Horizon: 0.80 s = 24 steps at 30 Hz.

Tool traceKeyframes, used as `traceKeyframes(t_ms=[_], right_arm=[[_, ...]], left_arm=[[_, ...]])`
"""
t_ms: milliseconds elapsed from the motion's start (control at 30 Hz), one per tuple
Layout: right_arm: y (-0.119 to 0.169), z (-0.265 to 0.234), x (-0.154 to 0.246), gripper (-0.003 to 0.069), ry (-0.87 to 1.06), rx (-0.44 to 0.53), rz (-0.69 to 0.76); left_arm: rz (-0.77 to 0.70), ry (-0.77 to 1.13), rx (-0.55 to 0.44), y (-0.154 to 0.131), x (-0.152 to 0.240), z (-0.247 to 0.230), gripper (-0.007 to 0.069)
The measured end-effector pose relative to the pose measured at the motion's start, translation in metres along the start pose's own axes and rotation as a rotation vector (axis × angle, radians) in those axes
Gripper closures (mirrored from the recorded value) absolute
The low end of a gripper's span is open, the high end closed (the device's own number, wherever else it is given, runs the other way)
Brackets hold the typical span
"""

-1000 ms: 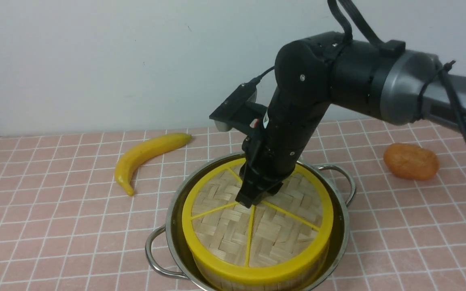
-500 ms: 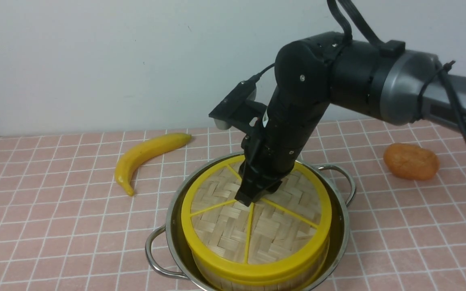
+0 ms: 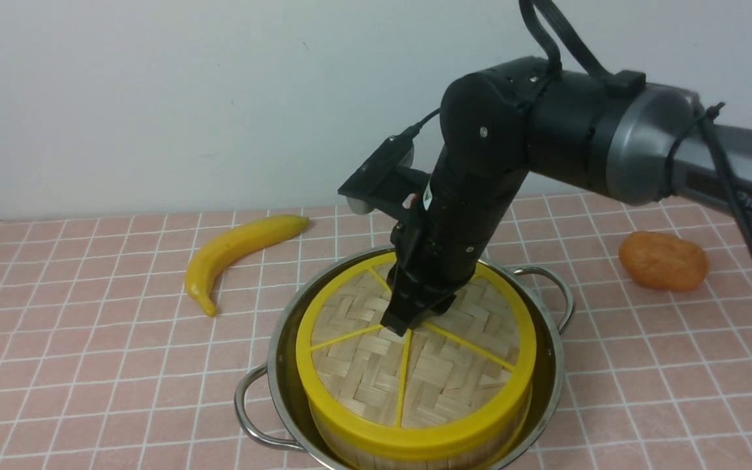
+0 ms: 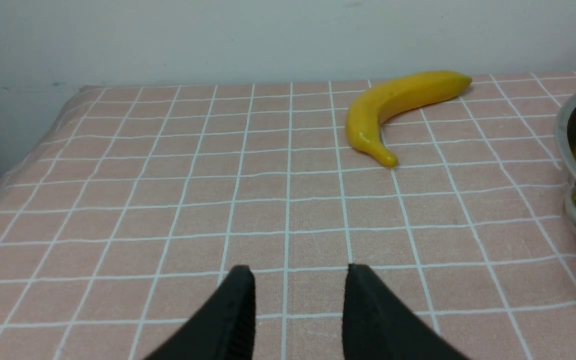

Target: Place the steamer in the pot on the pink tablecloth, and put the lid on the steamer.

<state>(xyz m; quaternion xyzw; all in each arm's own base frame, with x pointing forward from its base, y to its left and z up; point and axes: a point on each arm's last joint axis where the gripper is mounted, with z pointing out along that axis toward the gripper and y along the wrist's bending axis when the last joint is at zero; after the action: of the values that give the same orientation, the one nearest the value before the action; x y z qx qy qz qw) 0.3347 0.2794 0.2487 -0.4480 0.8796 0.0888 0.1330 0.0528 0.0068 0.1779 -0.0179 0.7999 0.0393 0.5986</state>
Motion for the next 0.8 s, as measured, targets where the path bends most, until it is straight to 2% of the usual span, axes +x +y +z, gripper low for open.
traceKeyframes(t_ms=[67, 200, 233, 267, 300, 333, 367, 433, 500, 567, 600, 633, 667, 700, 733, 800], right_arm=[[0.000, 0.000, 0.000, 0.0517, 0.001, 0.000, 0.000], [0.000, 0.000, 0.001, 0.0466, 0.011, -0.002, -0.001], [0.000, 0.000, 0.003, 0.0405, 0.033, -0.004, 0.001], [0.000, 0.000, 0.003, 0.0388, 0.034, -0.004, 0.003], [0.000, 0.000, 0.003, 0.0321, 0.039, -0.003, 0.012], [0.000, 0.000, 0.003, 0.0306, 0.039, -0.003, 0.015], [0.000, 0.000, 0.003, 0.0253, 0.039, -0.003, 0.020], [0.000, 0.000, 0.003, 0.0220, 0.040, -0.003, 0.022], [0.001, -0.004, 0.003, 0.0218, 0.033, 0.001, 0.022], [0.001, -0.010, 0.003, 0.0259, 0.018, 0.006, 0.031], [0.002, -0.019, 0.002, 0.0330, -0.002, 0.014, 0.040], [0.002, -0.020, 0.002, 0.0330, -0.005, 0.014, 0.039], [0.003, -0.035, 0.000, 0.0446, -0.043, 0.030, 0.051], [0.003, -0.047, -0.002, 0.0528, -0.072, 0.039, 0.059], [0.005, -0.059, -0.002, 0.0595, -0.102, 0.045, 0.074], [0.008, -0.081, -0.003, 0.0666, -0.158, 0.049, 0.128]], left_arm=[[0.000, 0.000, 0.000, 0.000, 0.000, 0.000, 0.0382], [0.001, 0.000, 0.000, 0.000, 0.000, 0.000, 0.0382], [0.001, 0.000, 0.000, 0.000, 0.000, 0.000, 0.0382], [0.001, 0.000, 0.000, 0.000, 0.000, 0.000, 0.0382], [0.001, 0.000, 0.000, 0.000, 0.000, 0.000, 0.0382], [0.001, 0.000, 0.000, 0.000, 0.000, 0.000, 0.0382], [0.001, 0.000, 0.000, 0.000, 0.000, 0.000, 0.0382], [0.001, 0.000, 0.000, 0.000, 0.000, 0.000, 0.0382], [0.001, 0.000, 0.000, 0.000, 0.000, 0.000, 0.0382], [0.001, 0.000, 0.000, 0.000, 0.000, 0.000, 0.0382], [0.001, 0.000, 0.000, 0.000, 0.000, 0.000, 0.0382], [0.001, 0.000, 0.000, 0.000, 0.000, 0.000, 0.0382], [0.001, 0.000, 0.000, 0.000, 0.000, 0.000, 0.0382], [0.001, 0.000, 0.000, 0.000, 0.000, 0.000, 0.0382], [0.001, 0.000, 0.000, 0.000, 0.000, 0.000, 0.0382], [0.001, 0.000, 0.000, 0.000, 0.000, 0.000, 0.0382]])
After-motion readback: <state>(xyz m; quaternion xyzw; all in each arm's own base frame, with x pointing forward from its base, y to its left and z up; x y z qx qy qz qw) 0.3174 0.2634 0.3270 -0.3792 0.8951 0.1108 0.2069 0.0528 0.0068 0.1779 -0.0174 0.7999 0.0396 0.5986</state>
